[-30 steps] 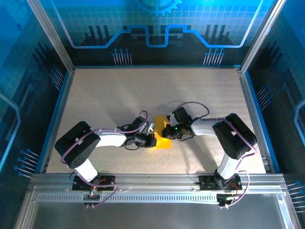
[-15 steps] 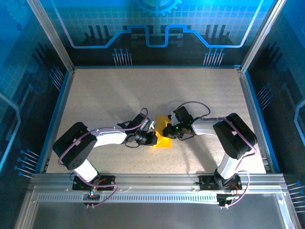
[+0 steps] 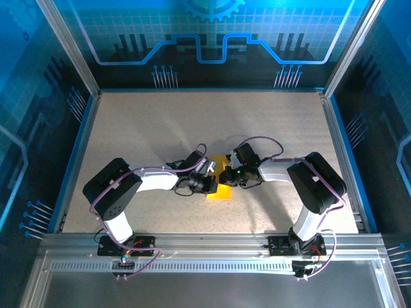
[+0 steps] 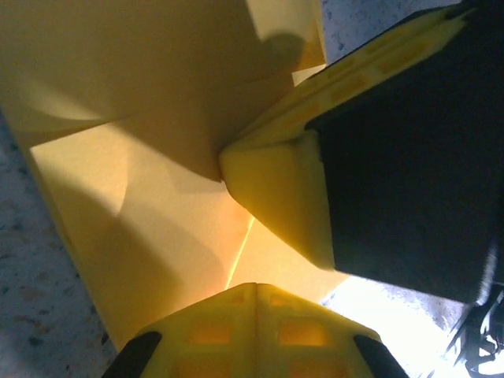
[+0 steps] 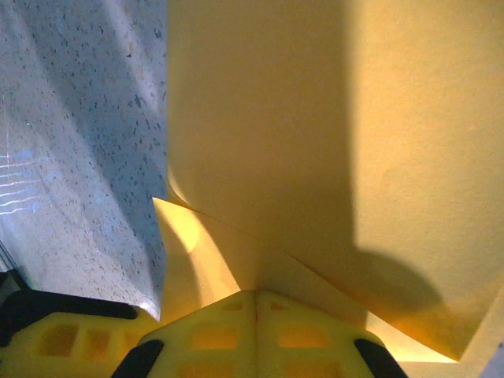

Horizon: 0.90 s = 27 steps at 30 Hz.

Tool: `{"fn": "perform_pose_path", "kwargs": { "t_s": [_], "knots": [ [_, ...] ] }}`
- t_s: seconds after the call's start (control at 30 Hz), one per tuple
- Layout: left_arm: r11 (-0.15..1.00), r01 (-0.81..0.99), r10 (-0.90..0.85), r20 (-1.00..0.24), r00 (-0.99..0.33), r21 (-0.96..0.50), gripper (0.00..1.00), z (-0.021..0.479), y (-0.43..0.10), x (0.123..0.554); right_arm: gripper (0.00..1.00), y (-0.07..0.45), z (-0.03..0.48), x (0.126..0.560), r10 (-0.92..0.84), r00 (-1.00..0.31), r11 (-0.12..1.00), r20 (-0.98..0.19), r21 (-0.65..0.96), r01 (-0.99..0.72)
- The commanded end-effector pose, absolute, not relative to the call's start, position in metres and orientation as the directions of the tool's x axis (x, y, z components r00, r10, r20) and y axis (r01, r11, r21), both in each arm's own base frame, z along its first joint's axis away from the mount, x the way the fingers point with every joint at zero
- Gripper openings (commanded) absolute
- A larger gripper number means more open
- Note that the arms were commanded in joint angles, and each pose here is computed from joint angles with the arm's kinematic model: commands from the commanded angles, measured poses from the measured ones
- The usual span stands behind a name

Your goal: Fold a paper plane with a square sheet of paper (fold left side to right side)

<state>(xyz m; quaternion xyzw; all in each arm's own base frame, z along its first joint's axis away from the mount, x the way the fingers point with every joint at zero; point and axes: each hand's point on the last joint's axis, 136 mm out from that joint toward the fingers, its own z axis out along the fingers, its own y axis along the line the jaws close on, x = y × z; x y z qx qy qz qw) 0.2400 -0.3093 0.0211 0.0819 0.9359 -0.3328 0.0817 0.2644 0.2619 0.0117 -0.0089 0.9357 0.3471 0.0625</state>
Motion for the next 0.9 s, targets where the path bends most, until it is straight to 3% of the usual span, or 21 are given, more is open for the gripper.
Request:
{"fn": "perform_pose_path", "kwargs": {
  "t_s": [0.0,0.33,0.87],
  "knots": [
    [0.759,0.245,0.125,-0.234,-0.964,-0.603,0.0,0.021,-0.315,0.244,0.0,0.249,-0.011,0.256,0.034,-0.997,0.808,-0.068,0.589,-0.012],
    [0.781,0.239,0.122,-0.234,-0.964,-0.577,0.0,0.014,-0.312,0.247,0.0,0.247,-0.013,0.254,0.029,-0.998,0.816,-0.059,0.577,-0.01],
    [0.801,0.191,0.105,-0.182,-0.978,-0.567,0.0,-0.004,-0.282,0.214,0.0,0.238,-0.018,0.254,0.034,-0.998,0.832,-0.047,0.555,0.002]
  ]
}}
